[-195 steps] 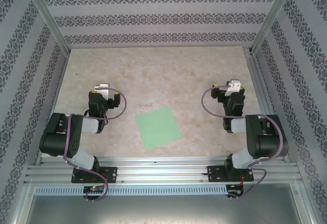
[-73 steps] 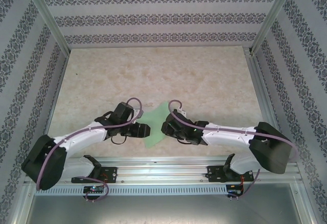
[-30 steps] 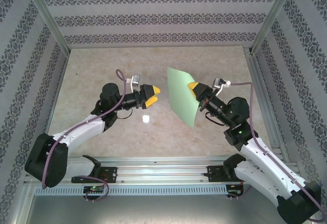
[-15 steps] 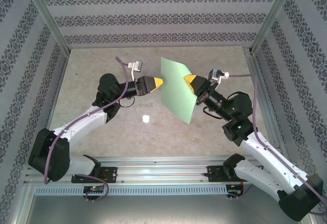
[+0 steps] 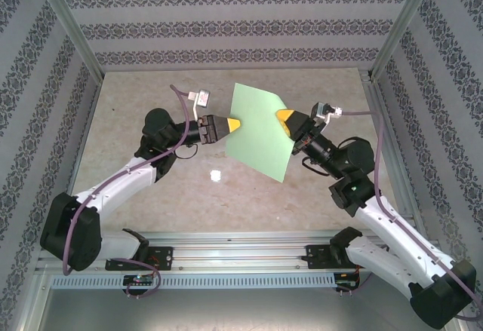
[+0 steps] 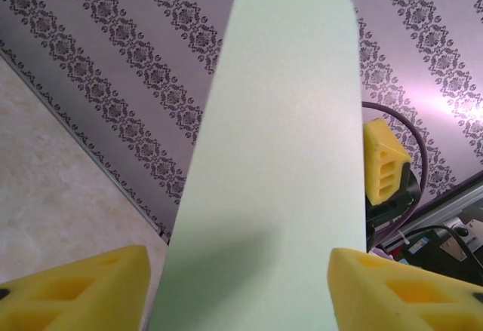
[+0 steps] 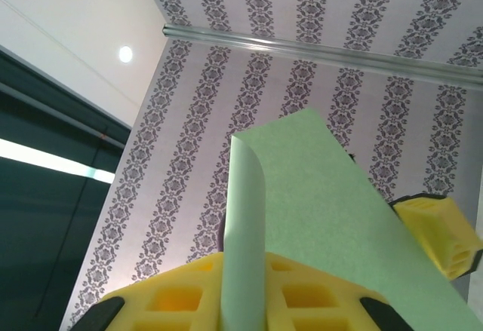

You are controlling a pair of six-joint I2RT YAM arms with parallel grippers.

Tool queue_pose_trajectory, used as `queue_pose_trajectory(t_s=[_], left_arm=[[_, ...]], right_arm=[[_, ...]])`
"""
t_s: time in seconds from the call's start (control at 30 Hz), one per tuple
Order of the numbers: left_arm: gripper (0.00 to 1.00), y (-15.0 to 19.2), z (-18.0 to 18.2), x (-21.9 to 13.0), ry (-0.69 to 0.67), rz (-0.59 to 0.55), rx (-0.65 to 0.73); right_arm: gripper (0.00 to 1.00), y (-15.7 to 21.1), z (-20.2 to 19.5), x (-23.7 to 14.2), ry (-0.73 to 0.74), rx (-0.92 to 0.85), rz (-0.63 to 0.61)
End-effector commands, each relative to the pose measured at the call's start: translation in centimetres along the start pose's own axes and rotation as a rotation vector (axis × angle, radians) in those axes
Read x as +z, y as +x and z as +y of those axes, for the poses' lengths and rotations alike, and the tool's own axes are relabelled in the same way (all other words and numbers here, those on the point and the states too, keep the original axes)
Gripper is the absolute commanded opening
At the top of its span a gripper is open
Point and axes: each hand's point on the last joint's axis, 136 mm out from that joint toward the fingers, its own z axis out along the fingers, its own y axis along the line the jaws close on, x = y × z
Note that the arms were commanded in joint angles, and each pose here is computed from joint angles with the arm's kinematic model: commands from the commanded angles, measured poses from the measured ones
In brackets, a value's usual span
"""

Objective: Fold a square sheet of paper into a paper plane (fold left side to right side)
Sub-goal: Place a square sheet of paper at the center of the table.

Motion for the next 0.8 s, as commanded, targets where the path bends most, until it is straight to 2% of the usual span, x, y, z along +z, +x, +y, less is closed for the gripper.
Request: queue_pose_trajectory(t_s=[0.0,0.17,0.27,0.33,0.4,0.47,0.57,0.67,0.77], left_arm=[[0.52,0.3,-1.1,0.0,0.011,0.013,0.065],[0.30,0.6,-0.4,-0.1,-0.011,0.016,0.055],[0.13,0.8,-0.1,-0.2,-0.027,0.022,0.054],[0.03,1.1,0.3,-0.3,-0.052,0.030,0.051],[0.00,1.5,1.4,-0.6,-0.119,0.041,0.040],[0.00,2.3,3.2,-1.2,-0.212,0.059,0.023],[0.00,4.3,6.6,-2.6,-0.373,0.093,-0.020],[0.00,7.0,9.8,-4.1,-0.493,0.127,-0.061],[0.00,9.8,12.3,-5.1,-0.609,0.177,-0.067]], right_arm=[[0.17,-0.6,-0.2,-0.8,0.003,-0.003,-0.030],[0.17,-1.0,-1.0,-1.3,0.020,0.004,-0.043],[0.18,-0.9,-1.4,-1.4,0.034,-0.001,-0.036],[0.25,-1.0,-1.9,-1.5,0.061,-0.018,-0.037],[0.37,-1.3,-3.1,-2.1,0.126,-0.050,-0.050],[0.49,-1.8,-5.3,-3.5,0.266,-0.112,-0.074],[0.64,-3.4,-9.2,-8.2,0.608,-0.284,-0.140],[0.71,-4.9,-12.2,-14.3,0.957,-0.436,-0.192],[0.74,-4.5,-13.9,-16.8,1.088,-0.446,-0.166]])
